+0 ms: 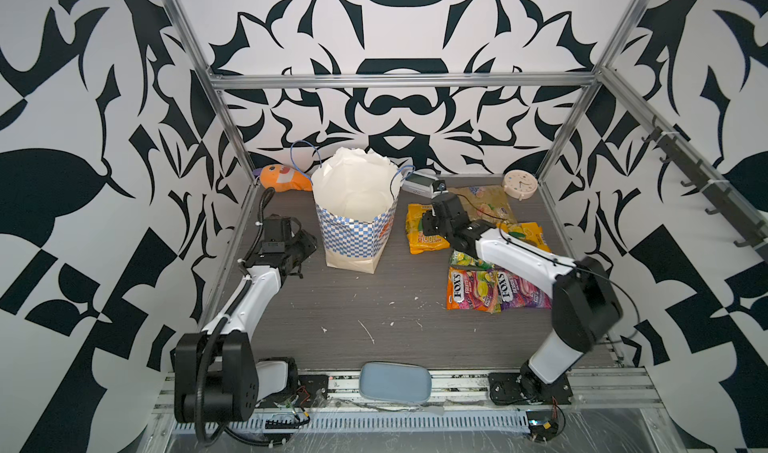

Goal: Take the snacks out of the paper bag

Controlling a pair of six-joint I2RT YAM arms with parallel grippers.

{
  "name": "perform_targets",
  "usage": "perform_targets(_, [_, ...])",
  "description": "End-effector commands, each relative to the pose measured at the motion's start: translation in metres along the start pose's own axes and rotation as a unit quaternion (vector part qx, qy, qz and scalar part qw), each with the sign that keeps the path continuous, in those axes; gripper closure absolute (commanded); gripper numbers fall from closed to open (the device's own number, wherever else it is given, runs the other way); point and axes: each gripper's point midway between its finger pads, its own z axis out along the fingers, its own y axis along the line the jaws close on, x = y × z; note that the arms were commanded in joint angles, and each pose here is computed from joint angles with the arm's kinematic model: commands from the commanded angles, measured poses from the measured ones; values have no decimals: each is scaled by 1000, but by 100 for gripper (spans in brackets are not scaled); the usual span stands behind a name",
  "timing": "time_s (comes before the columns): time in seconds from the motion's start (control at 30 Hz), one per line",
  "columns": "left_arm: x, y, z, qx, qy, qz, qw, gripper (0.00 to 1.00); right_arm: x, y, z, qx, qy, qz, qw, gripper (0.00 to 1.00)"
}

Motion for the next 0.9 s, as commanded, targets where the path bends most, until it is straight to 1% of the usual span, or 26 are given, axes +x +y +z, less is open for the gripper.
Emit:
perform_targets(0.0, [-43, 0, -33, -29, -102, 42, 993, 50, -37, -32, -40, 54, -121, 3, 991, 62])
perform_targets(0.07, [-55, -4, -48, -17, -150, 71, 986, 42, -41, -49, -63, 70, -177, -6, 982, 49])
perform_targets(0.1, [-59, -6, -55, -7, -178, 86, 980, 37, -34, -57, -71, 81, -195, -21, 977, 35])
perform_targets(0.13, [-62, -7, -61, -1, -202, 99, 974, 34, -33, -66, -79, 94, -217, -30, 971, 22])
perform_targets(0.17, [-63, -4, -68, -2, -227, 111, 967, 31, -32, -76, -89, 116, -237, -32, 964, 12])
perform_targets(0.2, [-65, 1, -75, -5, -255, 118, 960, 26, -27, -88, -97, 139, -243, -37, 959, 8])
perform_targets(0.23, [-64, 5, -80, -6, -277, 127, 952, 21, -21, -97, -103, 158, -245, -41, 956, 7])
perform_targets(0.27, [-62, 11, -83, -10, -302, 137, 943, 7, -15, -107, -110, 177, -246, -48, 952, 6])
perform_targets(0.3, [-60, 20, -85, -18, -325, 141, 935, 1, -6, -116, -114, 191, -246, -58, 949, 5])
perform_targets(0.37, [-55, 30, -84, -26, -346, 151, 926, 0, 10, -132, -120, 216, -250, -67, 941, 4])
perform_targets(0.43, [-47, 37, -77, -35, -339, 171, 925, 0, 25, -153, -126, 248, -246, -57, 935, 4])
perform_targets(0.53, [-40, 55, -62, -73, -322, 177, 927, 0, 50, -177, -124, 254, -222, -13, 941, 0])
perform_targets(0.6, [-36, 60, -54, -76, -323, 183, 925, 0, 64, -192, -123, 254, -213, 20, 943, 0])
perform_targets(0.67, [-34, 62, -48, -76, -322, 191, 924, 1, 76, -201, -123, 268, -207, 20, 941, 0])
perform_targets(0.77, [-32, 69, -36, -91, -313, 196, 925, 1, 86, -207, -118, 286, -192, -3, 939, 1])
perform_targets(0.87, [-25, 70, -20, -82, -301, 207, 927, 1, 90, -208, -110, 292, -185, -5, 938, 1])
